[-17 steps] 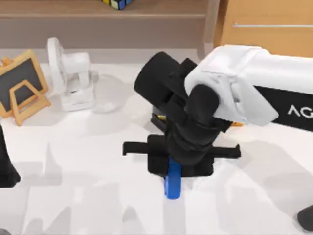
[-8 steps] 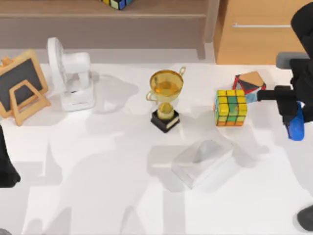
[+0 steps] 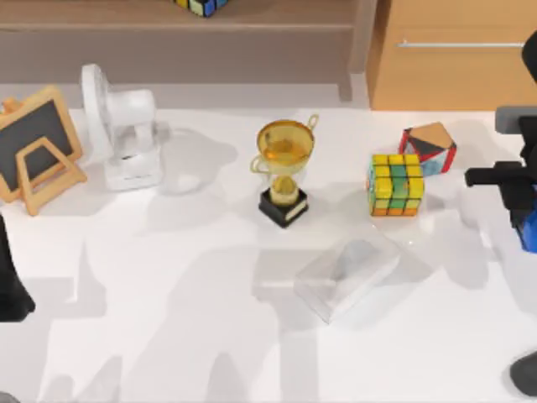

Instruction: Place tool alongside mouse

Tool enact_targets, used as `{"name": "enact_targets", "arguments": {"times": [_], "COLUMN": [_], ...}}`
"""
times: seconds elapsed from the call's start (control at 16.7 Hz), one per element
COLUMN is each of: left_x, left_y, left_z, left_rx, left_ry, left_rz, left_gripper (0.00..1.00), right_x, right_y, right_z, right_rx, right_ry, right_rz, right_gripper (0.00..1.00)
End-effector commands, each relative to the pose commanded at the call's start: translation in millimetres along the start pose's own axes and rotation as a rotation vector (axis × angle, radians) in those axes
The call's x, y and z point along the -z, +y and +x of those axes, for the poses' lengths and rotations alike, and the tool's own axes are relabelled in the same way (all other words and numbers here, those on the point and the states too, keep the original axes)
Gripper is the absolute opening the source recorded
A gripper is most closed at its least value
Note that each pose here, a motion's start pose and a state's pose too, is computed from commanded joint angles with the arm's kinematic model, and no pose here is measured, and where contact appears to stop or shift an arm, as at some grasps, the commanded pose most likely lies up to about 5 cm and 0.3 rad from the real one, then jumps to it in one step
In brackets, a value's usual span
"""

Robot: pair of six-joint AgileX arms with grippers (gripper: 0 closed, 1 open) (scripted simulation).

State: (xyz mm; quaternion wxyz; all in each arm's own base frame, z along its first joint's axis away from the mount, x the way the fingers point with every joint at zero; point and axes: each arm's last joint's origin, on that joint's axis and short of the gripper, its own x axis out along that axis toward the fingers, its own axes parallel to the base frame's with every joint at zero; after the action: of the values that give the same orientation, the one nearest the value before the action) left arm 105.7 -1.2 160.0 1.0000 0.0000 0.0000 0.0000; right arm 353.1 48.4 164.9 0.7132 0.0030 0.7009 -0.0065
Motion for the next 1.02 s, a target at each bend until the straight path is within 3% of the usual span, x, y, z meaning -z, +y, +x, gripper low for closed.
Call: {"name": "enact_targets", "arguments": {"times": [1.02], "left_x": [0.0], "left_y": [0.0], "left_z": [0.0], "left_rx": [0.0], "left_ry": [0.0], "left_rz": [0.0], "left_gripper": [1.0], "right_x": [-0.9], "right_y": [-2.9], "right_z": [7.9], "right_rx": [0.041], "right_ry": [-0.035], "right_rz": [-0.004], "right_gripper": [0.0]}}
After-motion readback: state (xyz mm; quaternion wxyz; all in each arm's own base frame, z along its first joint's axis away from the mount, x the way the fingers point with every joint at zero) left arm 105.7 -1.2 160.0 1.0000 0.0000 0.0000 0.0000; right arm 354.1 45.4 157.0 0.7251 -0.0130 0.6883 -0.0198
